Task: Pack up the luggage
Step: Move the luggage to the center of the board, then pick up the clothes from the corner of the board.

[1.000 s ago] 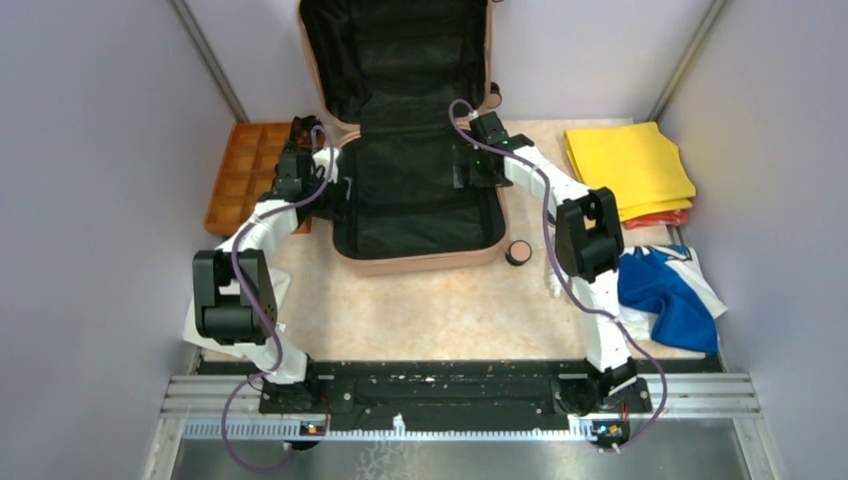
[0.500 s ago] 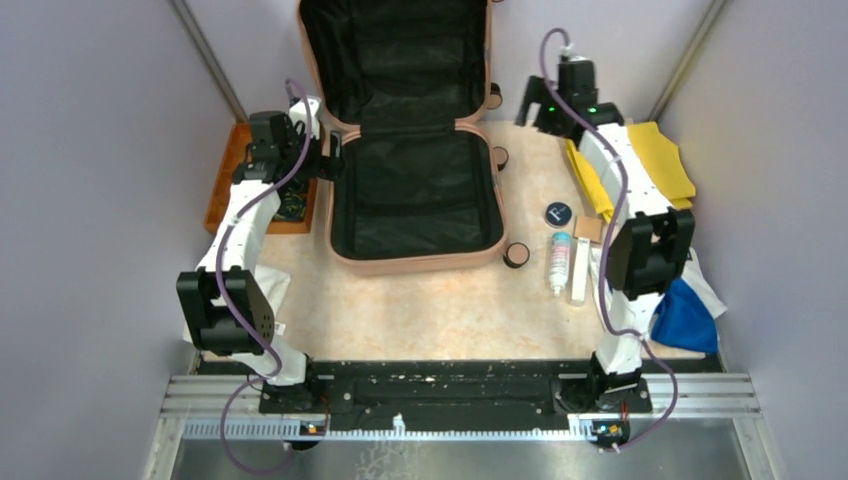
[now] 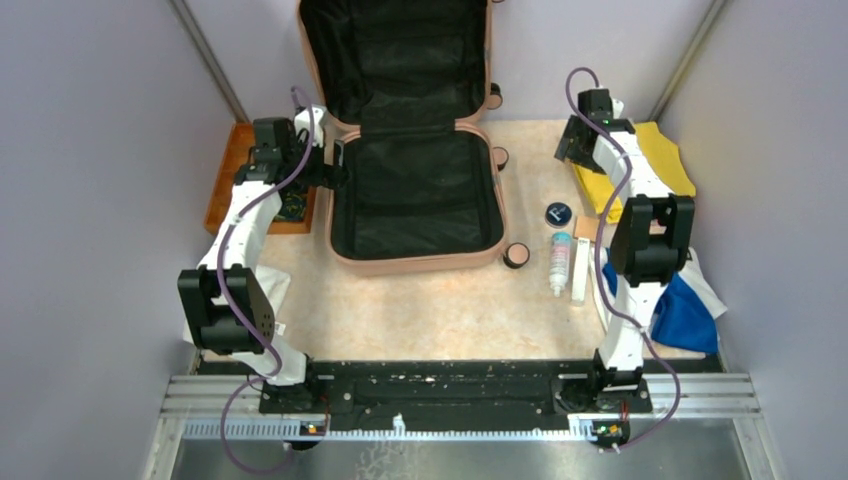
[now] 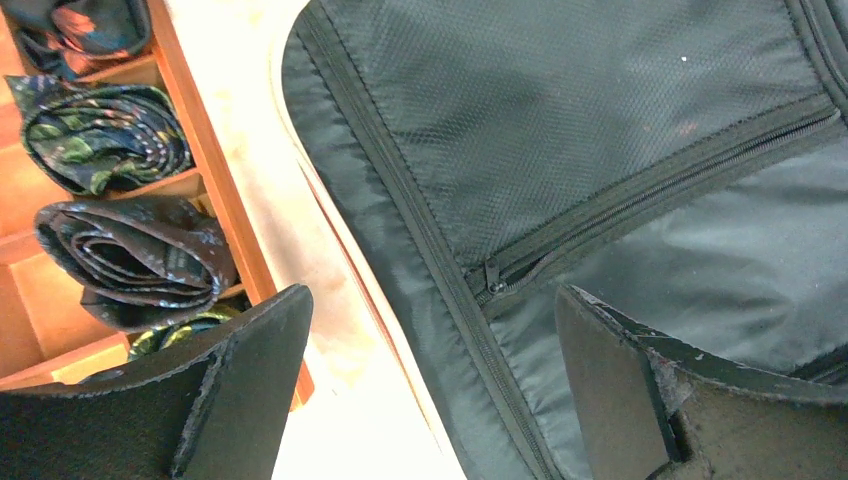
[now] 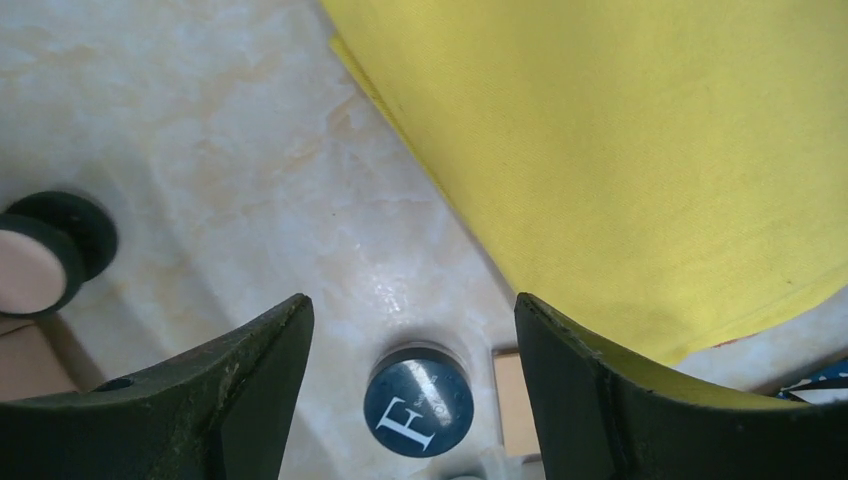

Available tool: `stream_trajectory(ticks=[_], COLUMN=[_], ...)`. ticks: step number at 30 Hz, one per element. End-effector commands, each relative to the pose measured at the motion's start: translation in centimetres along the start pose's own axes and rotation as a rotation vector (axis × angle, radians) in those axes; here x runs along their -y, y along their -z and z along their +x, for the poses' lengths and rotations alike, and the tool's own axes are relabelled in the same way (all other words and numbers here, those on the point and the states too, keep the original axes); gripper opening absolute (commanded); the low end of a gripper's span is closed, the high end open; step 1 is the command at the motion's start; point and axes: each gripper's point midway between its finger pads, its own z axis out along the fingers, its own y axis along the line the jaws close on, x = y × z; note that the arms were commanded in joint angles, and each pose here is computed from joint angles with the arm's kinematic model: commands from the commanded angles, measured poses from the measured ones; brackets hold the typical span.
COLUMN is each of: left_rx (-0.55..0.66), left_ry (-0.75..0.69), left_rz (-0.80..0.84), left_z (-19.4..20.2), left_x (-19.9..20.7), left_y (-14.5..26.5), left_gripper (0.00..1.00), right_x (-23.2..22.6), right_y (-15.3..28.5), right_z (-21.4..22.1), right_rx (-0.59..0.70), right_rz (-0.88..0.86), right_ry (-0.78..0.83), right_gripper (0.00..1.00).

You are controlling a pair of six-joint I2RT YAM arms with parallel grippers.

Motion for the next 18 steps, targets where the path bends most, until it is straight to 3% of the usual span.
stream_trajectory(ticks=[1,18], left_rx=[-0.012,-0.02], left_ry=[-0.012,-0.01], left_rz=[0.058,0.077], left_z=[0.8,1.4], left_x=[0.8,1.2], left_y=[-0.2,-0.1], left_gripper=[0.98,0.98], right_x=[1.4,3.2], right_y=[-1.4,-6.2], right_z=[-0.1,0.8], right_rx=[0.018,0.03], right_rz=[0.109,0.269], right_ry=[0.022,0.089], right_gripper=[0.73,0.48])
